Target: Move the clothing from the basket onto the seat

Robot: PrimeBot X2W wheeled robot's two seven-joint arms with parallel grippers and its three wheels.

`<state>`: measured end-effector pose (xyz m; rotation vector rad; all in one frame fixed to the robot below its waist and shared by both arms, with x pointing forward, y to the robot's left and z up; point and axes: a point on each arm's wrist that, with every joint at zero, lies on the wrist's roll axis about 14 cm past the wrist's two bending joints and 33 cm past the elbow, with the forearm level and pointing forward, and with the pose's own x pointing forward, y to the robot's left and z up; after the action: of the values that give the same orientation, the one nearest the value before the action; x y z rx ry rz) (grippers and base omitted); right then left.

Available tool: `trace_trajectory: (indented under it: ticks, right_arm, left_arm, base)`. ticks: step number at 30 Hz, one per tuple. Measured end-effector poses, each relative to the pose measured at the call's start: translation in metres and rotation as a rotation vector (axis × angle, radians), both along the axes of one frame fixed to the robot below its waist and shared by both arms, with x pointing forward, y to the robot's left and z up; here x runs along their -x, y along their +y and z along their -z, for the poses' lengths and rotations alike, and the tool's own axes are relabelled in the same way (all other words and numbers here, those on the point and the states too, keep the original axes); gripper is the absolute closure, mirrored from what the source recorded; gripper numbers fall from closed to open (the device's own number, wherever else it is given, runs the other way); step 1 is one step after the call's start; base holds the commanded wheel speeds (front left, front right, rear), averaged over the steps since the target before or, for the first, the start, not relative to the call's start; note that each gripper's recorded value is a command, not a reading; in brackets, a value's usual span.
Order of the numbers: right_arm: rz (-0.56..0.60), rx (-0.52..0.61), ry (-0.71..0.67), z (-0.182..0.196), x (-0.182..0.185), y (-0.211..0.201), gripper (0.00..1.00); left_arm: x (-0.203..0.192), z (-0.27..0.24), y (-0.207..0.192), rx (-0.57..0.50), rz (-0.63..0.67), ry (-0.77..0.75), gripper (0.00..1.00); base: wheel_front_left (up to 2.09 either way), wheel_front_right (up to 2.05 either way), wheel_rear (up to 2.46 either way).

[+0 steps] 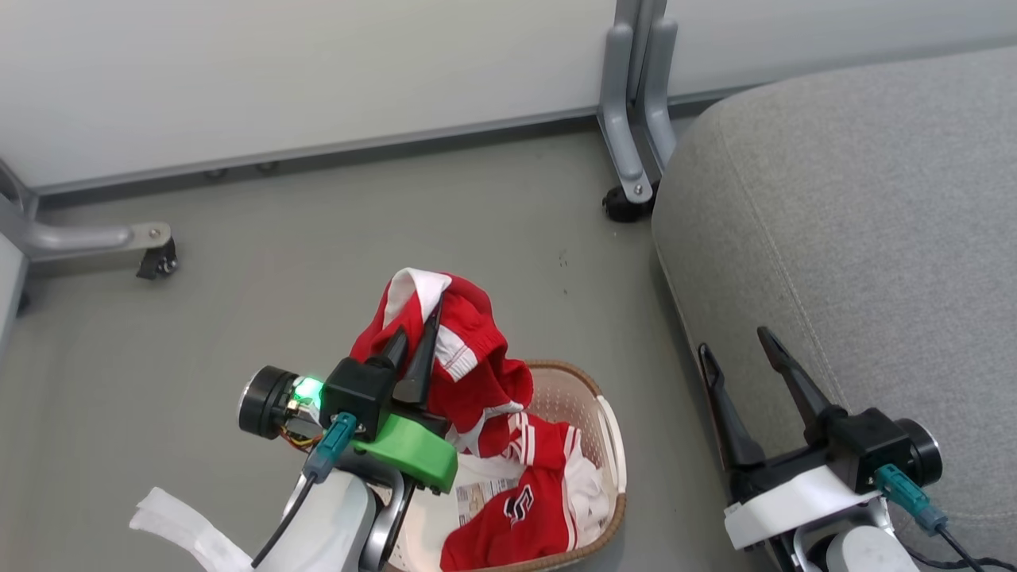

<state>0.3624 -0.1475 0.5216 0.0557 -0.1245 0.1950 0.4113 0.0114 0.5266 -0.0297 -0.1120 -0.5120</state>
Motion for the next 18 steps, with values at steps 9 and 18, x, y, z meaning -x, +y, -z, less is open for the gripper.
trace_trajectory:
  ticks: [9,18]
  right_arm:
    - [-0.036,-0.012,-0.043,-0.014,0.019,0.012,0.00]
    - [-0.171,-0.032,-0.062,-0.022,0.019,0.053,0.00]
  left_arm:
    - [0.018,-0.046,-0.011,0.062,0.056,-0.108,1.00]
    - [0.035,-0.057,-0.041,0.092,0.176,-0.126,1.00]
  base:
    - [0.00,0.00,0.00]
    - [0.00,0.00,0.00]
